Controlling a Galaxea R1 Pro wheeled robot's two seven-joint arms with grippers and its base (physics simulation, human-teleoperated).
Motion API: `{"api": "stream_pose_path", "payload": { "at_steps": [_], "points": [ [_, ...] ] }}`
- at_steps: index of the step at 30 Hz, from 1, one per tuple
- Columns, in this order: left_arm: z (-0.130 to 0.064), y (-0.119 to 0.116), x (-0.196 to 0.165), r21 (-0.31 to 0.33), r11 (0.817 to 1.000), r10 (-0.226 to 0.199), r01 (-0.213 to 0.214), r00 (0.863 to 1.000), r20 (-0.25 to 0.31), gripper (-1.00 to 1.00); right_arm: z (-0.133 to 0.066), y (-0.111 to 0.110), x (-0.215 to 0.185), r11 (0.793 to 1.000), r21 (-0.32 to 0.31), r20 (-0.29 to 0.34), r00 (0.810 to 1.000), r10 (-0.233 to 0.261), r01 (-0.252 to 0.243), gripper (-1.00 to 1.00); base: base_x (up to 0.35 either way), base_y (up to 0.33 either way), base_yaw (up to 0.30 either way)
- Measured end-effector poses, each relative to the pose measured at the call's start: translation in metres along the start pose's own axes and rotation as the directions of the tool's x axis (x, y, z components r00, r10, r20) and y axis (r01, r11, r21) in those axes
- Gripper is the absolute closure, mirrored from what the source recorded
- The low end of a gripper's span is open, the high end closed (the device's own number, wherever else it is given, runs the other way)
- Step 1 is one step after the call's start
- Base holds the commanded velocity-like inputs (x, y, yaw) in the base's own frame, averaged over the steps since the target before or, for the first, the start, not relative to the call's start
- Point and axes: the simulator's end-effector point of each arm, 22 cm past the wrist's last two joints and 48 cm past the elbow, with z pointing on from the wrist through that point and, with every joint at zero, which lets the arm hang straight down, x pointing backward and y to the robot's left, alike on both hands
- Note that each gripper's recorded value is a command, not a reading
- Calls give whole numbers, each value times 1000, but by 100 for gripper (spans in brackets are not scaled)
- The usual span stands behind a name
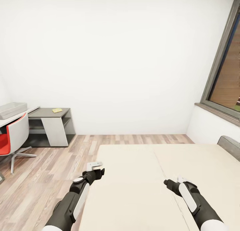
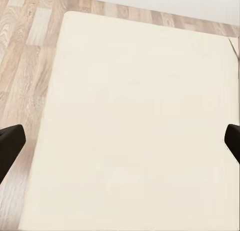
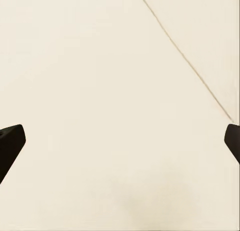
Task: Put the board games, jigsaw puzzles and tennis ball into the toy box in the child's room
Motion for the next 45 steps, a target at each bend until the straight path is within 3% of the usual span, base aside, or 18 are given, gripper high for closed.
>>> {"api": "stream_pose_path", "payload": {
  "at_steps": [45],
  "points": [
    [0,0,0,0,1000,0,0,1000,0,-100,0,0,0,1000,0,0,1000,0,0,-100,0,-278,0]
  ]
}}
